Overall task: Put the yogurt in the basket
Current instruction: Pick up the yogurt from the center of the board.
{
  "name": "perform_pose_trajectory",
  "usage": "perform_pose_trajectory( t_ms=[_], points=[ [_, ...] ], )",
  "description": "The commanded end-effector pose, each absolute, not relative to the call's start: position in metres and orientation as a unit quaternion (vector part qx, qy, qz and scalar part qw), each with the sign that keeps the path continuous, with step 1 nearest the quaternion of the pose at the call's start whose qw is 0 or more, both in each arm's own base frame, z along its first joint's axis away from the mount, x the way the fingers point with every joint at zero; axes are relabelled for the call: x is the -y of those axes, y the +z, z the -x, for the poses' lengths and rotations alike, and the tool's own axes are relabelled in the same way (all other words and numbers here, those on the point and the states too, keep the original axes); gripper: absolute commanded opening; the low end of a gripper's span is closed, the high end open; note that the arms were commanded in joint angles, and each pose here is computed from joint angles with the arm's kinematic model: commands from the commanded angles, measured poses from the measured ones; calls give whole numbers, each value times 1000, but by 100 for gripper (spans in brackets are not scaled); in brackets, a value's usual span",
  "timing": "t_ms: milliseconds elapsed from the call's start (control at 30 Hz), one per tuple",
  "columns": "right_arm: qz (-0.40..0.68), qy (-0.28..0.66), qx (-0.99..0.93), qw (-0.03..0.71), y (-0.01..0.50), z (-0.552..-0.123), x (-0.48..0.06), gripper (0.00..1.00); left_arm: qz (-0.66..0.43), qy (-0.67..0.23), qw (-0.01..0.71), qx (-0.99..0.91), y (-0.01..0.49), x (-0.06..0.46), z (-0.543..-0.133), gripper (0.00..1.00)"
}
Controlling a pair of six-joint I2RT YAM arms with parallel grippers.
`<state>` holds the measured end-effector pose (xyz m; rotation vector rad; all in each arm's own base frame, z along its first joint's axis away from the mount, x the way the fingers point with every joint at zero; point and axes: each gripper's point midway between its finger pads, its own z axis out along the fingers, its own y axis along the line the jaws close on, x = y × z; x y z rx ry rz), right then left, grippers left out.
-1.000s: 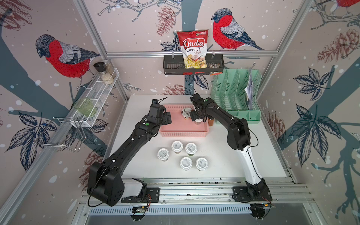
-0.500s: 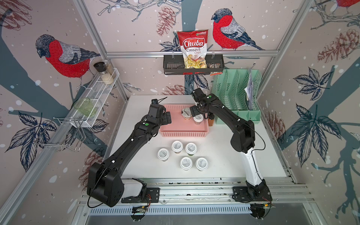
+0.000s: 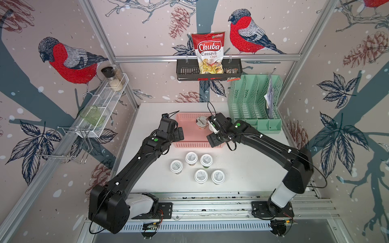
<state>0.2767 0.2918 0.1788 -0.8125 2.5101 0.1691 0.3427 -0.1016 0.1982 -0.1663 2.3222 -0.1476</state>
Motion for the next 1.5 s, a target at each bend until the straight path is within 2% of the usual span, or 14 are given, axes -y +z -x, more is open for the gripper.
perform_pose_trajectory(
  t_ms=[0, 267, 400, 767, 1267, 1467],
  points=[
    [296, 86, -921, 237, 169, -241, -284, 85, 64, -69, 370, -924, 190, 108, -330, 96],
    [353, 111, -912, 176, 141, -143, -283, 88, 58, -80, 335, -937, 169, 117, -311, 96],
    [367, 89, -912, 160, 119, -125, -280, 91, 52, -83, 320, -942, 159, 120, -307, 95],
    [386, 59, -908, 150, 83, -122, -287, 92, 13, -82, 307, -948, 158, 126, -304, 96],
    [388, 33, -909, 148, 61, -127, -283, 85, 24, -82, 281, -956, 141, 123, -291, 96],
    [391, 24, -908, 147, 55, -129, -283, 89, 24, -84, 284, -955, 143, 123, -291, 96]
  ],
)
